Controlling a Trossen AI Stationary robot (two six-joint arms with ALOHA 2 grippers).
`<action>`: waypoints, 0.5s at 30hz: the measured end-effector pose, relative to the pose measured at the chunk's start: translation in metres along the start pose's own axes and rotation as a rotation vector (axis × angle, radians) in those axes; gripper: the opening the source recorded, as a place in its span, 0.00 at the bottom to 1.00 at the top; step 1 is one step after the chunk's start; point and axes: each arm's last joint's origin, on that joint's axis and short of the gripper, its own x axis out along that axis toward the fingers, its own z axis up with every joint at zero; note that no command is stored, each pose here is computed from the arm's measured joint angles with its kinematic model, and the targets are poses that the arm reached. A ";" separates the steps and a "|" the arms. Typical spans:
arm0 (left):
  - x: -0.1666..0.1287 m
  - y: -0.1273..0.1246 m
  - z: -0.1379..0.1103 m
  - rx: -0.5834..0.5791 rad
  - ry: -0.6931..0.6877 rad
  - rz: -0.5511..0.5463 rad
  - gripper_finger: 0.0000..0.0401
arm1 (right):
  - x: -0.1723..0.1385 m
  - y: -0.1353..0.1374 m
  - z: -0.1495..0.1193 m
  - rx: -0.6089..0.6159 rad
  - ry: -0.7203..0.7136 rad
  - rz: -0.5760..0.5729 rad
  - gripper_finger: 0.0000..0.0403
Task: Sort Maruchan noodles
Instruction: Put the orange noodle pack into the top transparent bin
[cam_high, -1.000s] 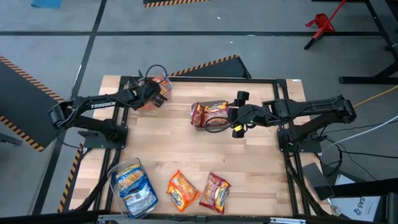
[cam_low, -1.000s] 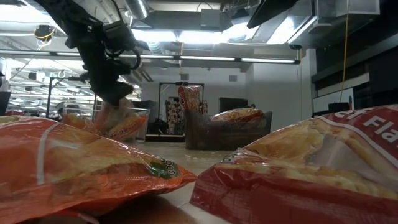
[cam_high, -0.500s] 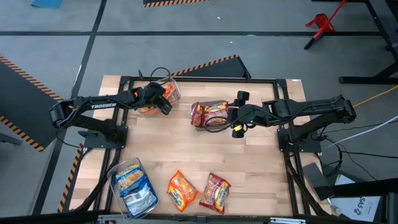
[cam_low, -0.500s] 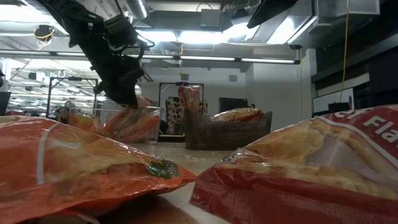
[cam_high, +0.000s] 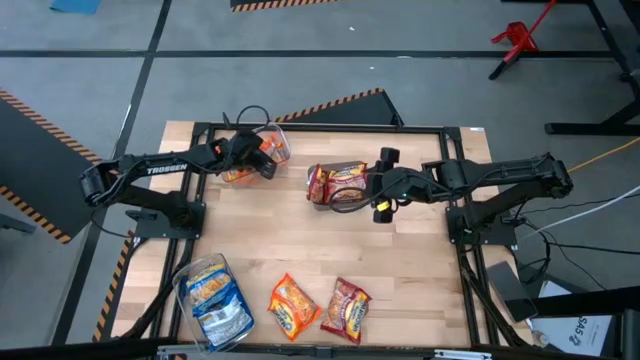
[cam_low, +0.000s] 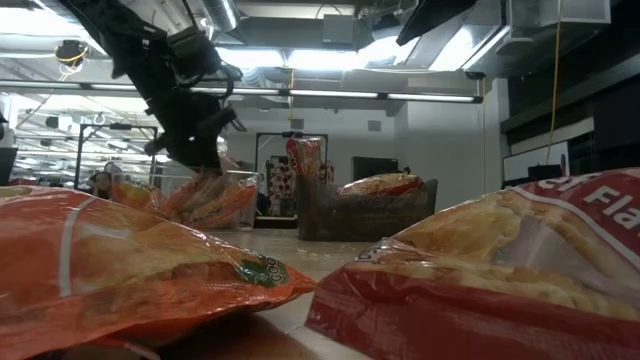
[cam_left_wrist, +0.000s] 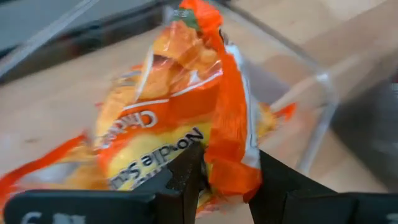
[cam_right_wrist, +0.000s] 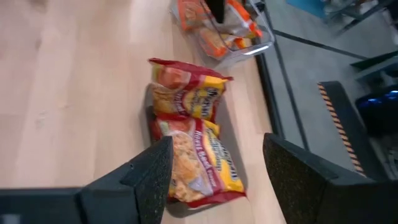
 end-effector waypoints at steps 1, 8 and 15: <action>0.000 -0.001 0.001 -0.006 -0.002 -0.028 0.26 | 0.000 0.000 0.000 0.003 -0.005 0.011 0.58; -0.010 -0.001 0.006 -0.007 -0.075 -0.027 0.26 | 0.000 0.003 0.001 0.001 -0.020 0.108 0.58; -0.041 0.004 0.013 0.056 -0.186 -0.060 0.32 | 0.003 0.008 0.001 -0.003 -0.026 0.235 0.58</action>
